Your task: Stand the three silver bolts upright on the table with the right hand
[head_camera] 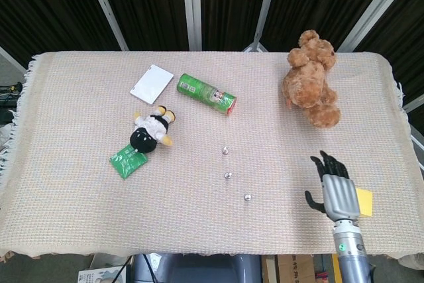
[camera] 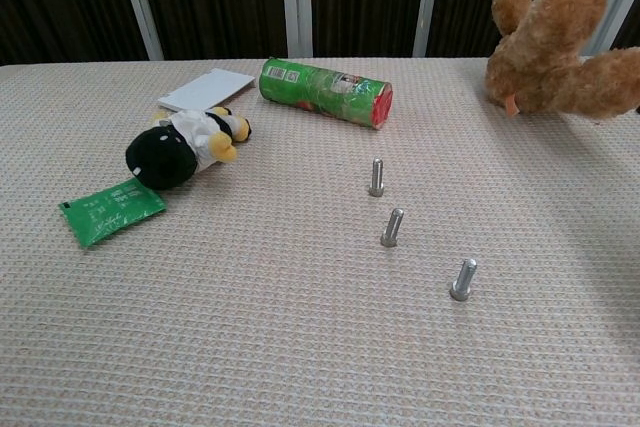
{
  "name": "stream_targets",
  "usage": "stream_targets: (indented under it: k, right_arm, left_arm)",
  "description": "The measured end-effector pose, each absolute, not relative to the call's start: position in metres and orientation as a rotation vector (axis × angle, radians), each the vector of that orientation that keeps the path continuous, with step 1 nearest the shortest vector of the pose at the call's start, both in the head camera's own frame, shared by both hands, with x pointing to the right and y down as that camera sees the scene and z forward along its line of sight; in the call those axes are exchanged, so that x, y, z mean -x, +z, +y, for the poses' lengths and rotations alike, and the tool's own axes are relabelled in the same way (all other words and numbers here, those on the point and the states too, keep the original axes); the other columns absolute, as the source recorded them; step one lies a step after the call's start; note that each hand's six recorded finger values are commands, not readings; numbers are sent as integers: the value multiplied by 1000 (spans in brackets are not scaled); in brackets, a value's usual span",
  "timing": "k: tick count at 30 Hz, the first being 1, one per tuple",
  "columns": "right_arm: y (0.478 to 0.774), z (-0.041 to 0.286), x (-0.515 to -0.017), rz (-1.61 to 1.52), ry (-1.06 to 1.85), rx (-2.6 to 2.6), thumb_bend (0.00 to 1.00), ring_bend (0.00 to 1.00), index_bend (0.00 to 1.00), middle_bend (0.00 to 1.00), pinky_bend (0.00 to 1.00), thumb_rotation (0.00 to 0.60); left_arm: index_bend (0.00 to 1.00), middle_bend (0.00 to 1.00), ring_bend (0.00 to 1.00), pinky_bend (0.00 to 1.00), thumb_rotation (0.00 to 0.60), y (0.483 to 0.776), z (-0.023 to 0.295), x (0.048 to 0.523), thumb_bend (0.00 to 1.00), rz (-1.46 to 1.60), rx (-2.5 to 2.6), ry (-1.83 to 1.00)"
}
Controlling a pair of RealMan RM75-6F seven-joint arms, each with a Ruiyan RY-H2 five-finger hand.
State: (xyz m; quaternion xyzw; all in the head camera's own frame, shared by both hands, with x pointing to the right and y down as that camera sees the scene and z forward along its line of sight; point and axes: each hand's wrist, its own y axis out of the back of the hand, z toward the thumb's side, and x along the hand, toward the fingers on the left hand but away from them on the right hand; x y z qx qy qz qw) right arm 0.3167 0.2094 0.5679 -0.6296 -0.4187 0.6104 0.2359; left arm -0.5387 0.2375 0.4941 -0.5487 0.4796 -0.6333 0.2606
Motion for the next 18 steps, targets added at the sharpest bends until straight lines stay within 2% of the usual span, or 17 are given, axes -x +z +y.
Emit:
stream_targets:
  k: [8, 14, 18]
  right_arm:
    - [536, 221, -361, -1211, 1442, 1635, 367, 0, 140, 0, 87, 600]
    - [526, 248, -391, -1127, 1379, 1587, 366, 0, 141, 0, 87, 600]
    - [522, 252, -395, -1130, 1379, 1581, 366, 0, 141, 0, 87, 600]
  left_arm:
    - [132, 30, 33, 132, 600, 491, 237, 527, 102, 1253, 1509, -1647]
    - [142, 30, 9, 134, 600, 492, 236, 508, 102, 1145, 1596, -1489]
    - [142, 30, 9, 134, 600, 497, 237, 497, 102, 1088, 1644, -1429]
